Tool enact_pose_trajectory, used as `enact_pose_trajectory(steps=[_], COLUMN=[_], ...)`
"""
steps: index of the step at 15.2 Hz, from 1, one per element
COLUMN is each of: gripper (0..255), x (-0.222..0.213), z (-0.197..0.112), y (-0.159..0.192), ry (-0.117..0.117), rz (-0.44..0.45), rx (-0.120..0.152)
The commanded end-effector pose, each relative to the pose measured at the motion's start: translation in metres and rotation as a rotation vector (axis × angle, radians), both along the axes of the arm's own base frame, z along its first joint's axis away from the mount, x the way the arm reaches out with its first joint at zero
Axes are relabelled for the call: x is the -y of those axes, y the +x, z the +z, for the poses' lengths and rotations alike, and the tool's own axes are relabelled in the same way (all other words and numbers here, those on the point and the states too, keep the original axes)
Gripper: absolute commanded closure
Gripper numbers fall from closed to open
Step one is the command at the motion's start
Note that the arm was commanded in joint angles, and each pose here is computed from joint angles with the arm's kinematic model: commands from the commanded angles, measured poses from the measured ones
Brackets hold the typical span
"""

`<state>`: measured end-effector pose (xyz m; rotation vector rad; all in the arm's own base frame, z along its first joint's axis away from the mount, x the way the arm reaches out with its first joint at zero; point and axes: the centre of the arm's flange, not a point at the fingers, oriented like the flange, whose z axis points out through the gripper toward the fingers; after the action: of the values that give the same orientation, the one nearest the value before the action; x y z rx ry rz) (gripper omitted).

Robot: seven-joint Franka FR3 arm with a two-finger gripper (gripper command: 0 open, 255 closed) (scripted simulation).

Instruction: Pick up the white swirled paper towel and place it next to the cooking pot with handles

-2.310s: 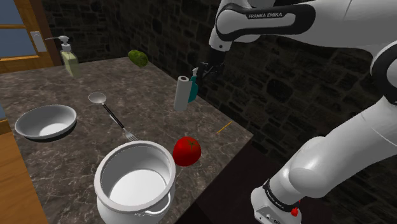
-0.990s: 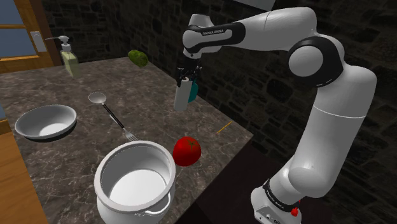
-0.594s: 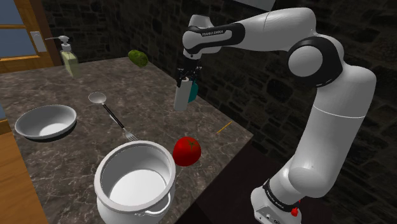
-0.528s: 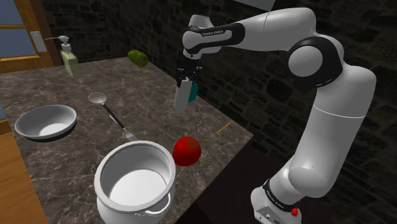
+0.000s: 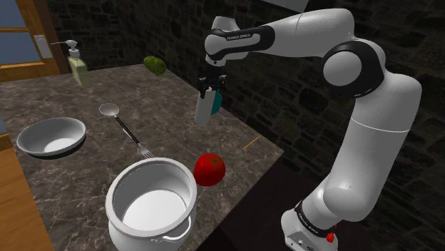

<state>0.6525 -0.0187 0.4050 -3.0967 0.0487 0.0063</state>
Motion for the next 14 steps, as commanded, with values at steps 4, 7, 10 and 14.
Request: enact_pose_trajectory(steps=[4,7,10,14], gripper=[255,255,255,255], x=[-0.001,-0.001,-0.001,-0.001], z=[0.010,0.026,0.041,0.063], y=[0.000,0.000,0.000,0.000], ry=[0.001,0.001,0.001,0.001], rz=[0.002,0.002,0.002,0.002], rx=[-0.001,-0.001,-0.001,-0.001])
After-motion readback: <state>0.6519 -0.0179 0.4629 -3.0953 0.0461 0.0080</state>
